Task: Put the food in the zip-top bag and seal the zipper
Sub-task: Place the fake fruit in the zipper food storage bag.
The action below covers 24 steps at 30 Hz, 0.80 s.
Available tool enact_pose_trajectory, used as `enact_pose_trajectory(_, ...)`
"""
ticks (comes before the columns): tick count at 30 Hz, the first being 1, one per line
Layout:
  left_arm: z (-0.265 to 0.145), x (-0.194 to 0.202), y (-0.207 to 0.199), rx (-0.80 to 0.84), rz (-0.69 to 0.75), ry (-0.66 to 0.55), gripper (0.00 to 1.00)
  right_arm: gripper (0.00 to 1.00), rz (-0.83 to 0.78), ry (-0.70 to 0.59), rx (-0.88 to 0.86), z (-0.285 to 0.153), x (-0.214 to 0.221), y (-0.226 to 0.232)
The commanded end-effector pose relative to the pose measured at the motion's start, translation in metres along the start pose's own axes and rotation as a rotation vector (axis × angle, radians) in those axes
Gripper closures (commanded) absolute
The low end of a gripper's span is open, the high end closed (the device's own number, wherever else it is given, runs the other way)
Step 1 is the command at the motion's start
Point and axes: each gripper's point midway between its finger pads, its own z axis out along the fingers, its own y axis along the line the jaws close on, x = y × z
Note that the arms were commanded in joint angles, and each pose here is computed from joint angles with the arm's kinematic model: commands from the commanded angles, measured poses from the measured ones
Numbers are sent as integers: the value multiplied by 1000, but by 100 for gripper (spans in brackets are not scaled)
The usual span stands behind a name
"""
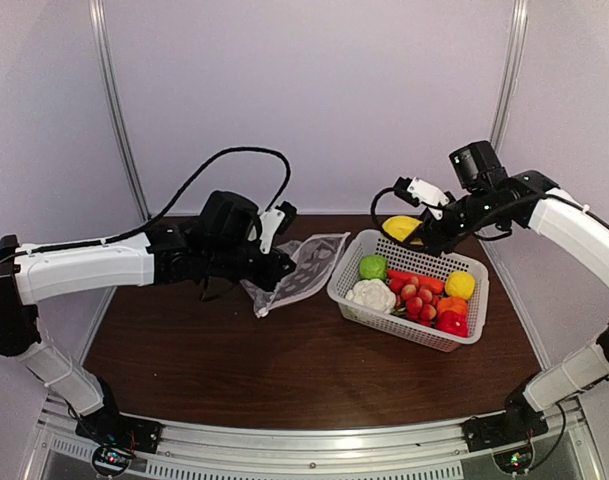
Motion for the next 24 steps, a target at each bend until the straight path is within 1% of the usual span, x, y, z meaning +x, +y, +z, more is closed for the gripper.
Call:
enact_pose_trajectory(1, 10, -26, -12, 37, -113, -72, 100, 52, -105, -82, -316, -14, -25, 93)
enact_pose_trajectory(5, 17, -36, -23, 68, -183, -89, 100, 53, -119, -117, -474, -11, -52, 139)
enact_pose_trajectory(9, 15, -44, -29, 55, -220, -117, 100, 60, -4, -80, -562, 11, -74, 152)
enact_pose_trajectory(14, 5, -54, -35, 56, -256, -199, 100, 58, 146, -40, -566, 38, -82, 151)
enact_pose_trajectory(17, -5, -63, -38, 65, -279, -258, 100, 58, 193, -27, -538, 48, -82, 147)
enact_pose_trajectory(21, -15, -70, -42, 63, -281, -300, 100, 58, 240, 3, -486, 58, -77, 139)
enact_pose_trajectory(24, -22, -78, -52, 113, -269, -336, 100, 58, 287, 21, -447, 66, -76, 130)
